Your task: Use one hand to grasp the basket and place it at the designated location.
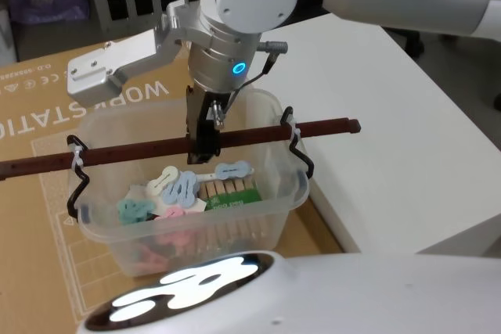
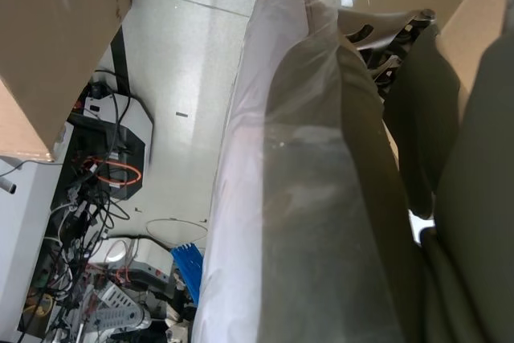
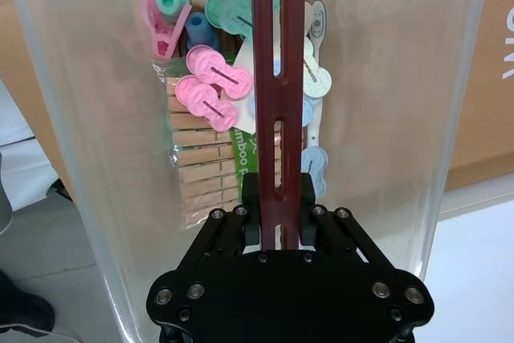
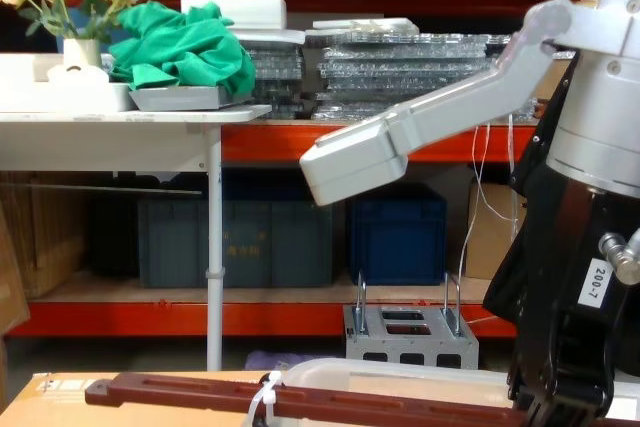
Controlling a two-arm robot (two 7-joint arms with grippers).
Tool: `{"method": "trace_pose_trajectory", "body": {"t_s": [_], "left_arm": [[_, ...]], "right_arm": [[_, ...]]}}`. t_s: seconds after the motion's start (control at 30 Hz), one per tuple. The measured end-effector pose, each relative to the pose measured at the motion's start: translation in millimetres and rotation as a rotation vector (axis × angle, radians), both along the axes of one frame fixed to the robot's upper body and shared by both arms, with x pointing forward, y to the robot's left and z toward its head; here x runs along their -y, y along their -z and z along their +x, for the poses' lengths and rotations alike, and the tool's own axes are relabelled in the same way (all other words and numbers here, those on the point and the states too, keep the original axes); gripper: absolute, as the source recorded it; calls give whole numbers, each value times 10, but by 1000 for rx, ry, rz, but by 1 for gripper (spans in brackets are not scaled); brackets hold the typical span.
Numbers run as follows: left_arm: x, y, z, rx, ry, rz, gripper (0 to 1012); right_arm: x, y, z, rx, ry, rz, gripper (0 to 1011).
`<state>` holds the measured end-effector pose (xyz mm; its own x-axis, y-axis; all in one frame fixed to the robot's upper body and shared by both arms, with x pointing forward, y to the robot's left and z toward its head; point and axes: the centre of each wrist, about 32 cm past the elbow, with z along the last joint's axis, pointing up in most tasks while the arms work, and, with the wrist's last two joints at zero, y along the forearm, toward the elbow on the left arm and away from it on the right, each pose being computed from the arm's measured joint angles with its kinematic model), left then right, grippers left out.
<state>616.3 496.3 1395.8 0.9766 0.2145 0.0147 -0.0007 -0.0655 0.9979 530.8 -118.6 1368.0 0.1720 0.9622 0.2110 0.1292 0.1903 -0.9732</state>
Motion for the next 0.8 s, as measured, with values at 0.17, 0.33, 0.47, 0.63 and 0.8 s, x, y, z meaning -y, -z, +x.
{"method": "trace_pose_trajectory", "body": {"t_s": [0.17, 0.33, 0.47, 0.63, 0.8], "left_arm": [[0, 0, 0, 0, 0, 0, 0], [0, 0, 0, 0, 0, 0, 0], [0, 0, 0, 0, 0, 0, 0], [0, 0, 0, 0, 0, 0, 0], [1, 0, 0, 0, 0, 0, 0]], "right_arm": [[45, -41, 14, 0, 8, 10, 247], [82, -87, 15, -2, 7, 24, 247], [141, -175, 22, -5, 11, 48, 247], [204, -268, 29, -4, 16, 71, 247], [314, -414, 52, 1, 35, 102, 247]]}}
